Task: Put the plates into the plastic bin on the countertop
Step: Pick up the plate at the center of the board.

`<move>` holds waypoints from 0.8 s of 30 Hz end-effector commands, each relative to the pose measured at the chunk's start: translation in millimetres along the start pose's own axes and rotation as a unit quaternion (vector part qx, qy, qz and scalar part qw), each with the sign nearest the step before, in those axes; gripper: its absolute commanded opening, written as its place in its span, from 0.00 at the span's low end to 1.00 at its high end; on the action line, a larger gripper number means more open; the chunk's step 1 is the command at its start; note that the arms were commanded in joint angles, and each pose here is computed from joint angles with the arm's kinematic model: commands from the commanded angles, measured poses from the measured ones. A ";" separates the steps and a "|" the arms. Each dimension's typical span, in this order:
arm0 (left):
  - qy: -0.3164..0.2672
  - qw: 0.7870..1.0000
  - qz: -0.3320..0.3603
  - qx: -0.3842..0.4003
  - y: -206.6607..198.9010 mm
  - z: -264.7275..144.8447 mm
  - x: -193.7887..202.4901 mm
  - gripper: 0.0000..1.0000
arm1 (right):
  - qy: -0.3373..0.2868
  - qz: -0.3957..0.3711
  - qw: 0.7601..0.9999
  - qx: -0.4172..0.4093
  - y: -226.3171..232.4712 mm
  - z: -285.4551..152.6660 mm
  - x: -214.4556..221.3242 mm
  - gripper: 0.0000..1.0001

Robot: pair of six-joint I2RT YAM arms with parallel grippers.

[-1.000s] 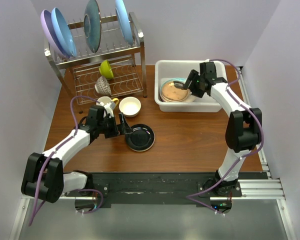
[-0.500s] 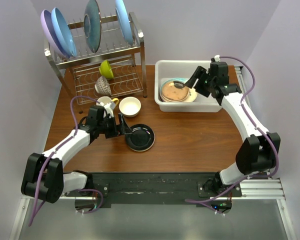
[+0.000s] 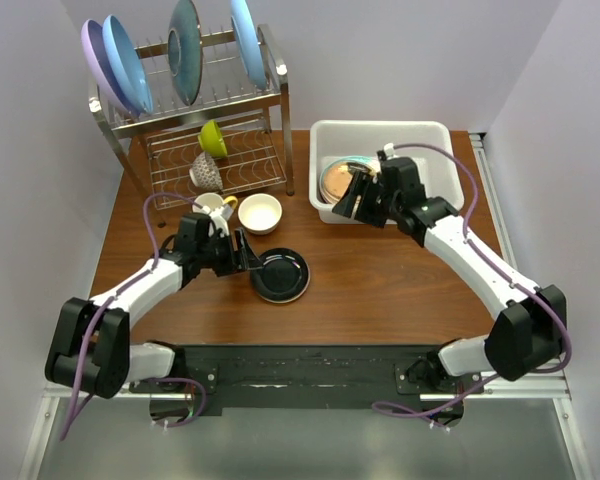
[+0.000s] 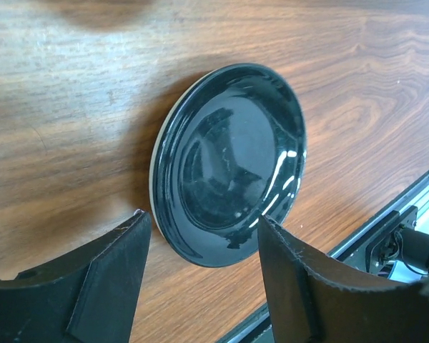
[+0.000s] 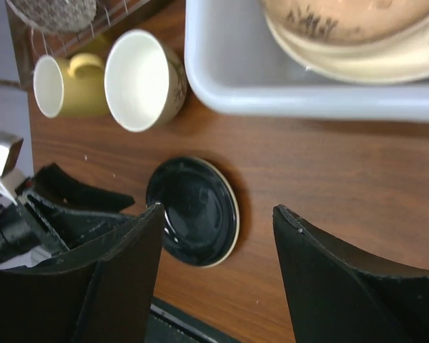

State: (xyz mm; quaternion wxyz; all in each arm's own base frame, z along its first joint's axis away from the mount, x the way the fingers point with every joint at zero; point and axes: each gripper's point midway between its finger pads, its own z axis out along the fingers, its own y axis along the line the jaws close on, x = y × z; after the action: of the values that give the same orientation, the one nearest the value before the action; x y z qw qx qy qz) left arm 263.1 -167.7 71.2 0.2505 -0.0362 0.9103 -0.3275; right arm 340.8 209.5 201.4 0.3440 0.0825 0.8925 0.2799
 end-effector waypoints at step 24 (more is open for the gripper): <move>0.004 0.999 -0.011 0.048 -6.8 18.8 10.5 0.48 | 0.087 0.021 0.996 -0.028 -3.6 31.4 123.5 0.61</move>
State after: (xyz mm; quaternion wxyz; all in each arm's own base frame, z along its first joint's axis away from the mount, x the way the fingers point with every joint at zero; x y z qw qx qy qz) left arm 261.0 -182.4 57.3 0.2377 -0.0373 0.8996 -0.3645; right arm 267.4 248.8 107.2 0.2556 0.0690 0.9179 0.2957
